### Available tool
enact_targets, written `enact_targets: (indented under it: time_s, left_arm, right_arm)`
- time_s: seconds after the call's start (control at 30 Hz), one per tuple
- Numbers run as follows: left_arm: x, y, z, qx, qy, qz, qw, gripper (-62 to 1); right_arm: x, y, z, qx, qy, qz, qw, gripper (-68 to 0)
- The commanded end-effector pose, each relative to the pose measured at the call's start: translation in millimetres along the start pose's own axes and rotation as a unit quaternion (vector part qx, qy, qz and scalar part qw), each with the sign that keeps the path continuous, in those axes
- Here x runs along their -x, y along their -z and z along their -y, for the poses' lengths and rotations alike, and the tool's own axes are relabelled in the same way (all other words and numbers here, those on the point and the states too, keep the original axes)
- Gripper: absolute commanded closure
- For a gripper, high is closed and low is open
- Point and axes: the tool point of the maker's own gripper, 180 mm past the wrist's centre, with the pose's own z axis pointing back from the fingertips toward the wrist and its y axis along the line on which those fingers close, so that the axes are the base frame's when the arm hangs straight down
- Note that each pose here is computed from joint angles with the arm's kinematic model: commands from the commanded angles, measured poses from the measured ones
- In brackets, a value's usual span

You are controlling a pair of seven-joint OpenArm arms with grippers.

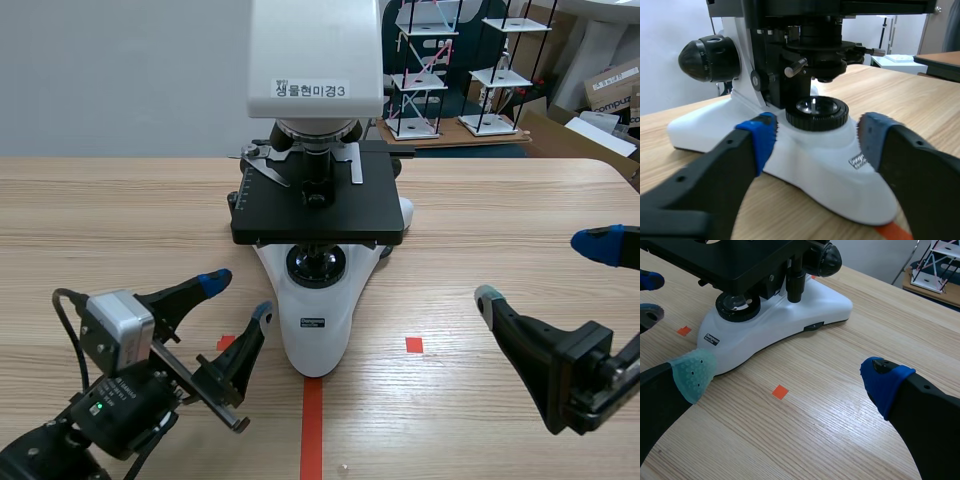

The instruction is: Return to the home posture

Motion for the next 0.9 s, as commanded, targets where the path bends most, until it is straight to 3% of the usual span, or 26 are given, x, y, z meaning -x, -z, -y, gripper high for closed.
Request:
enact_targets:
  time_s: [0.0,0.07,0.27,0.43,0.63,0.7,0.87]
  left_arm:
    - [-7,-8,4,0.004,-0.001,0.006,1.0,-43.8]
    - [-9,-17,7,0.011,0.001,-0.002,0.9999,-46.7]
    - [-6,-40,16,0.028,0.016,-0.084,0.996,-52.3]
    - [-28,-51,14,0.021,0.027,-0.114,0.9929,-57.3]
    - [-58,-56,17,0.025,0.037,-0.15,0.9876,-57.3]
    - [-71,-58,22,0.035,0.043,-0.148,0.9875,-62.0]
    - [-95,-62,29,0.041,0.052,-0.149,0.9866,-62.3]
  right_arm:
    - [-9.3,0,3,0.002,-0.006,0.016,0.9998,-63.4]
    - [-9.4,0,3,0.002,-0.006,0.017,0.9998,-63.4]
    - [-9.3,0,3,0.002,-0.006,0.016,0.9998,-63.4]
    - [-9.3,0,3,0.002,-0.006,0.016,0.9998,-63.4]
    - [-8.7,0,3,0.002,-0.006,0.015,0.9999,-63.4]
    - [-8.7,0,3,0.002,-0.006,0.015,0.9999,-63.4]
    - [-8.7,0,3,0.002,-0.006,0.015,0.9999,-63.4]
